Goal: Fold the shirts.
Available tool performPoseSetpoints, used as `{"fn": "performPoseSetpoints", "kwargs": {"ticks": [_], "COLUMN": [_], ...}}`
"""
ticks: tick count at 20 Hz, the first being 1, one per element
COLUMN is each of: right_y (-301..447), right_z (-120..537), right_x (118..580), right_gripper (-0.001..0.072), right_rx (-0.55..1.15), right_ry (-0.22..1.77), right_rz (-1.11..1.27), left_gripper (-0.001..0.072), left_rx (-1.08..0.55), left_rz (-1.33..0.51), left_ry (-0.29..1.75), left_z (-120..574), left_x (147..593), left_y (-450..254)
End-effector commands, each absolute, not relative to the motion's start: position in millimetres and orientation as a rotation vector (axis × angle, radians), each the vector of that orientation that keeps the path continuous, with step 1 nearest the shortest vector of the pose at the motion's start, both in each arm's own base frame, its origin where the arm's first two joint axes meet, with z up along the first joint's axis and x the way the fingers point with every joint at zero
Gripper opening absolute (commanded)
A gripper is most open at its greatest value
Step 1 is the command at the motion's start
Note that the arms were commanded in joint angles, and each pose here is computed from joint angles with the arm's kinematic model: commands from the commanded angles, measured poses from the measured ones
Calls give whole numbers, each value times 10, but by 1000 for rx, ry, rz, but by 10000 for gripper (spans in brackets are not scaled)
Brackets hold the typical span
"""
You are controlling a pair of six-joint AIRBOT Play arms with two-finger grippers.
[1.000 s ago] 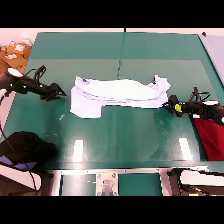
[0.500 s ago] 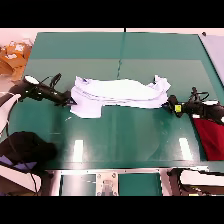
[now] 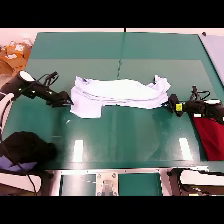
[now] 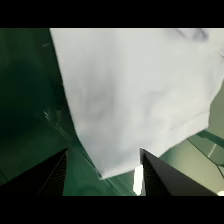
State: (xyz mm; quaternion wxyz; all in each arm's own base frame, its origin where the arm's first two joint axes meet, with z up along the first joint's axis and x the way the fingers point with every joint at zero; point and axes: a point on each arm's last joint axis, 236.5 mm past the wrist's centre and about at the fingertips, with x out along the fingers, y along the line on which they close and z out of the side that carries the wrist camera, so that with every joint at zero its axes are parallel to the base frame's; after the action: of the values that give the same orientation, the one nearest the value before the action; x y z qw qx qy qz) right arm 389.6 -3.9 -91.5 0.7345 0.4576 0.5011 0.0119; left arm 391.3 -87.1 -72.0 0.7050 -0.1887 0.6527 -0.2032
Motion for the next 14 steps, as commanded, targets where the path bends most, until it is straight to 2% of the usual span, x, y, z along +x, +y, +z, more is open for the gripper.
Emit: {"fn": "performPoseSetpoints", "kwargs": {"ticks": [1,4,5,6,7,8,9,12,14], "right_y": [-12,-3,-2,-2,-5,-7,-8,-37,-41], "right_z": [-864,-837,-833,-834,-834,-834,-832,-795,-738], "right_x": [3941,3968,3972,3972,3974,3975,3975,3963,3928], "right_gripper": [30,21,21,21,21,21,21,20,19], "right_rx": [1043,1064,1066,1066,1065,1065,1065,1080,1100], "right_ry": [1083,1071,1069,1069,1068,1067,1067,1069,1081], "right_rz": [33,34,34,34,33,32,33,43,69], "left_gripper": [515,516,474,307,206,140,20,19,19], "left_rx": [-472,-565,-579,-579,-578,-567,-545,-460,-400], "left_rz": [-352,-367,-397,-447,-507,-582,-643,-612,-585], "left_ry": [1365,1337,1341,1333,1326,1344,1391,1616,1632], "left_z": [-860,-994,-1030,-1024,-974,-914,-889,-875,-635], "left_x": [4216,4347,4339,4335,4309,4207,4049,3541,3392], "left_y": [-795,-925,-1009,-1110,-1235,-1373,-1449,-1243,-1140]}}
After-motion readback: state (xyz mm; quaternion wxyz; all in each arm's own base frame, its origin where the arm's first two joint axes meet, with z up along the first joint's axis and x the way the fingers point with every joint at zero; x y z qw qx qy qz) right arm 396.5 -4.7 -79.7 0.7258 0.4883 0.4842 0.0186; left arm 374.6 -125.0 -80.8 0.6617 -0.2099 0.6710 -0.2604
